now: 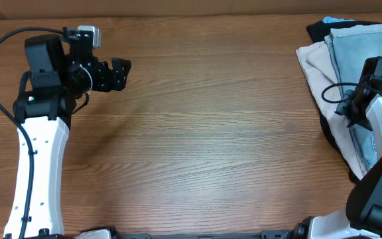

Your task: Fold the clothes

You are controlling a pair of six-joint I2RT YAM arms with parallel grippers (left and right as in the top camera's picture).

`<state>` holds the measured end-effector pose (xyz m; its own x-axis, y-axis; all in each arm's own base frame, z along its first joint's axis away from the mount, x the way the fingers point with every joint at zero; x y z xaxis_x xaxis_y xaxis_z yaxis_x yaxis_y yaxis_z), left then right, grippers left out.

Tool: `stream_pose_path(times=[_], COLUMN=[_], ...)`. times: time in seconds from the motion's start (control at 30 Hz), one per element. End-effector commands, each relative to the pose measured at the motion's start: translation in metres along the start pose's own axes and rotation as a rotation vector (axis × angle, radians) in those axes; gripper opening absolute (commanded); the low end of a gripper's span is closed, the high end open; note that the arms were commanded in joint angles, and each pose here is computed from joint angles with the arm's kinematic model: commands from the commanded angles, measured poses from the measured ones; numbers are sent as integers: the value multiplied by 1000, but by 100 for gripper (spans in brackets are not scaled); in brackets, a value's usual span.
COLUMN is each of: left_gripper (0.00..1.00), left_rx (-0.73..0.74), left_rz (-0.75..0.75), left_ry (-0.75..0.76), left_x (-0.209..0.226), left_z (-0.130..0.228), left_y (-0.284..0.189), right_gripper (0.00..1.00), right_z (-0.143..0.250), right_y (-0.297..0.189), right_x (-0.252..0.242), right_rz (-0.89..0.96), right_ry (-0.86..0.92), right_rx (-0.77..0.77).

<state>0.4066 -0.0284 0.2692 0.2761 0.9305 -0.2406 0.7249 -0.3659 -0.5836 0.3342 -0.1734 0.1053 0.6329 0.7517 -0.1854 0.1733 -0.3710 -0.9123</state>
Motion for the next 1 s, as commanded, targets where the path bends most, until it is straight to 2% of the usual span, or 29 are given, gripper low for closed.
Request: stream_pose_path(times=[0.0,0.2,0.3,0.53,0.83,0.97], left_gripper=[95,97,98,98,99,100], left_rx=[-1,11,13,17,24,25], left_rz=[7,8,7,0,-54,-69], left_ry=[-2,-6,-6,0,-1,-1], left_x=[0,1,1,2,11,13], left_z=[-4,-1,-1,0,2,2], left_y=[3,6,6,6,6,6], right_gripper=[62,62,61,59,59,51], right_z=[2,10,7,11,17,16], right_y=[1,1,0,11,27,27], right_x=[-9,-14,-24,-10,-9,-15], right_rz=[57,78,145,72,90,121], right_ry=[-45,-100,-103,-190,-204,-194], right_rx=[6,41,25,59,101,97])
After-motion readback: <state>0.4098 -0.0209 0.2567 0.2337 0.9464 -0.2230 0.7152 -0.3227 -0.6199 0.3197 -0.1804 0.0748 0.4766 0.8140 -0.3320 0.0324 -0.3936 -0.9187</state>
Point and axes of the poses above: each gripper's point midway between its finger pads, its own y axis out along the fingers, its own x axis along the line the jaws close on, z = x × y, the point moved 1 cm from there along -y, back along the fingers, and after that the axes turned 2 degrees about y, right-handed, at the moved point
